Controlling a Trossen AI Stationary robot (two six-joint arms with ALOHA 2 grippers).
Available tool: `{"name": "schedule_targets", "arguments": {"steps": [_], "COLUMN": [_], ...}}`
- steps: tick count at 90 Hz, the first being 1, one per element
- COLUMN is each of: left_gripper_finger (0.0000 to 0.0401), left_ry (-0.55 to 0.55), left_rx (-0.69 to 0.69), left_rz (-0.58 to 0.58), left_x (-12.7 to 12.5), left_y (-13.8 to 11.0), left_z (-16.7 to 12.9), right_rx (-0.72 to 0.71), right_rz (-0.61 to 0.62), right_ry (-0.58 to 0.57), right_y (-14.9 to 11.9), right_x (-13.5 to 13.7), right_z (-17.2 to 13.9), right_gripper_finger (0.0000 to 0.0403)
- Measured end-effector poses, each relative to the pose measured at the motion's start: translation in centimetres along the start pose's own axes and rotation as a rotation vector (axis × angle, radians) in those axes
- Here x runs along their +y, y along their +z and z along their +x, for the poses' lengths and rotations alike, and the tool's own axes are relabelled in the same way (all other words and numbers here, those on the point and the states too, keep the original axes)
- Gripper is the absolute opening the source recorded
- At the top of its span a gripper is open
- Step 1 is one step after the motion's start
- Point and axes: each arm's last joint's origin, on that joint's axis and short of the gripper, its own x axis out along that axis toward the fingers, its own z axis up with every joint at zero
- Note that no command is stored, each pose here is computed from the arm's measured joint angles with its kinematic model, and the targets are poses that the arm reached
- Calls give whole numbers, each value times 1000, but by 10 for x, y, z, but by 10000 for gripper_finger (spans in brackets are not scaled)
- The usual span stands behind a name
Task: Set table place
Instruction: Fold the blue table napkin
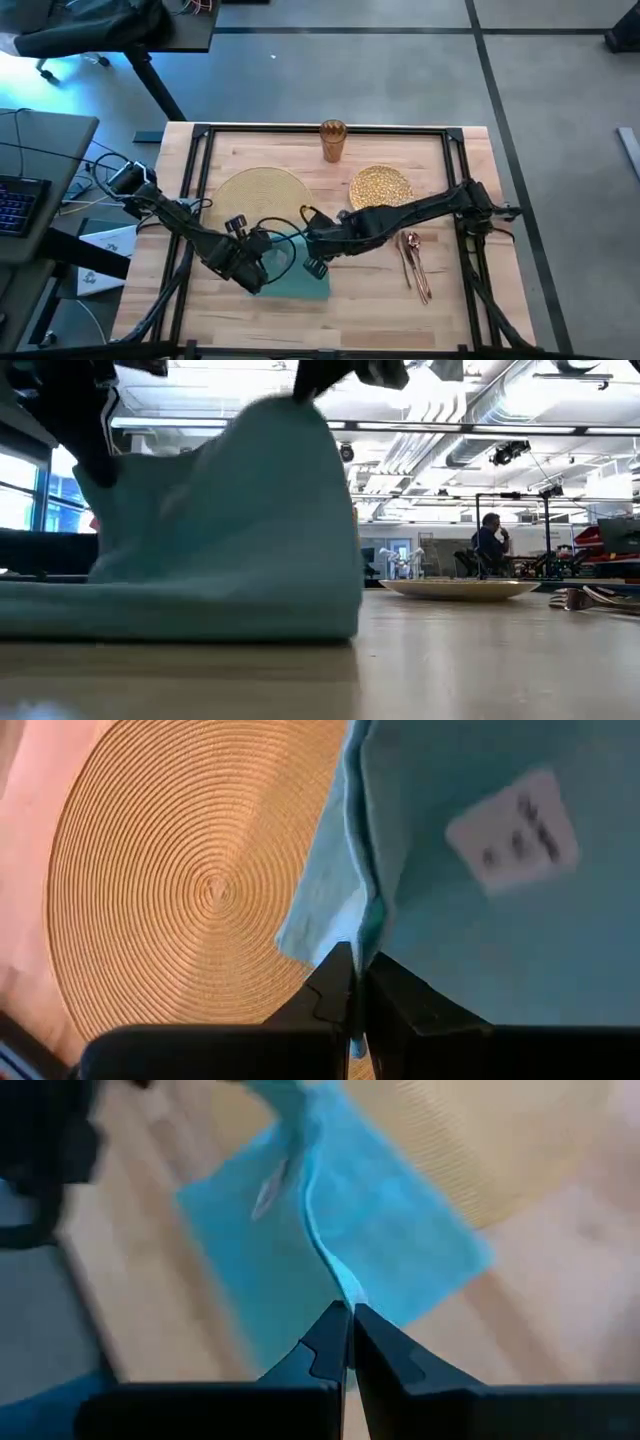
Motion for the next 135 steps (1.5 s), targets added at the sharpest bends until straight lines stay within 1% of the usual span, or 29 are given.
{"name": "schedule_targets", "arguments": {"steps": [8,15,21,30,40,46,56,60,64,72,81,90,101,110,127,135], "left_gripper_finger": [0,0,0,0,0,0,0,0,0,0,0,0,0,0,0,5], "left_ry": [-3,-32,-69,-115,-199,-254,-305,-296,-270,-174,-78,-24,3,28,65,74], "left_rx": [23,53,65,90,163,177,195,186,165,134,112,99,94,105,86,80], "left_rz": [-11,-15,-21,-25,-87,-107,-112,-104,-100,-101,-96,-92,-93,-102,-120,-120], "left_x": [1,-1,-3,-4,-3,-3,-4,-4,-4,-1,3,6,8,11,14,14], "left_y": [-2,-1,3,9,18,24,27,27,26,20,13,5,-4,-10,-17,-17], "left_z": [2,0,-9,-25,-47,-58,-64,-62,-57,-41,-18,5,28,39,48,49], "right_rx": [39,51,53,70,95,107,103,89,71,45,51,61,62,61,-13,-39], "right_rz": [7,-13,-24,-20,-19,-19,-16,-16,-14,-4,9,9,27,22,17,14], "right_ry": [-47,-67,-59,-11,20,38,92,101,84,48,5,-51,-70,-100,-169,-198], "right_y": [-4,-8,-10,-15,-16,-14,-8,-7,-6,-4,-5,-9,-8,-10,-9,-8], "right_x": [-13,-20,-24,-25,-25,-22,-15,-13,-13,-15,-23,-29,-32,-34,-35,-36], "right_z": [19,34,44,56,57,52,43,40,39,40,52,69,80,89,92,92], "right_gripper_finger": [0,0,0,0,0,0,0,0,0,0,0,0,0,0,1,8]}}
